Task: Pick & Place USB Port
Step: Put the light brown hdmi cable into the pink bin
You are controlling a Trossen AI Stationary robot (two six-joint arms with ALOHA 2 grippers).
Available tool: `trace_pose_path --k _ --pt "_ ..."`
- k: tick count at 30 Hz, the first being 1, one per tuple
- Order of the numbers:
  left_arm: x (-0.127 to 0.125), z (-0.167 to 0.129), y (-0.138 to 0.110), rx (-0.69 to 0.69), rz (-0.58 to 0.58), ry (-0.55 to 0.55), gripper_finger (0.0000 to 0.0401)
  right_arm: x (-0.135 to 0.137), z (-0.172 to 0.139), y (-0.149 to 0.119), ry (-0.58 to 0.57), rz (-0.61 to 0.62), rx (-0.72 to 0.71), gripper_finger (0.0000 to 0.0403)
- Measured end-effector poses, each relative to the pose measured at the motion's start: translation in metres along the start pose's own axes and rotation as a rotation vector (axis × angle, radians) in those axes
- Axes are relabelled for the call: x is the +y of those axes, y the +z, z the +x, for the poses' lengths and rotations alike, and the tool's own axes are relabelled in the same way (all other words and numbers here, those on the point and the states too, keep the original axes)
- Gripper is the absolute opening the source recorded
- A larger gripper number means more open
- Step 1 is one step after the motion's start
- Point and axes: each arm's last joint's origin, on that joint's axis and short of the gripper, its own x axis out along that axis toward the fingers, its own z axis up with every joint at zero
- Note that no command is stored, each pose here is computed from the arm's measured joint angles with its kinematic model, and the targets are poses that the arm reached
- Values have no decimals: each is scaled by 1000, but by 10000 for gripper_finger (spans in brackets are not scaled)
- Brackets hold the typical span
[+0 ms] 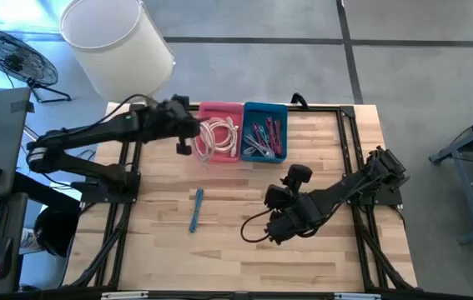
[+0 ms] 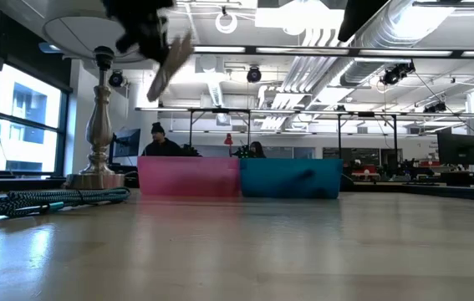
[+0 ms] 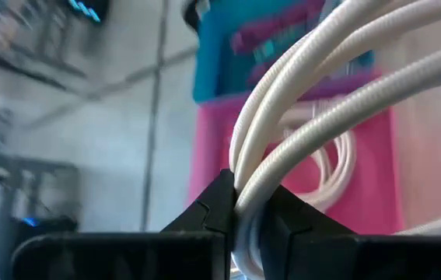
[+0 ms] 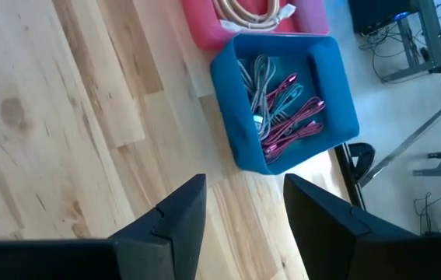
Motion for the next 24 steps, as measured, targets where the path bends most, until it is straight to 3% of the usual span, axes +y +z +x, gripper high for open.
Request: trace_pose_path --k 7,14,18,24 --pt "10 69 -34 26 -82 -117 28 0 0 0 1 22 1 165" --pt "16 108 -48 40 -143 -148 34 0 0 0 1 40 1 165" --pt "20 115 -50 15 -217 -136 96 0 0 0 1 42 0 165" --pt "21 116 -50 29 -227 -108 203 0 0 0 -3 40 -4 165"
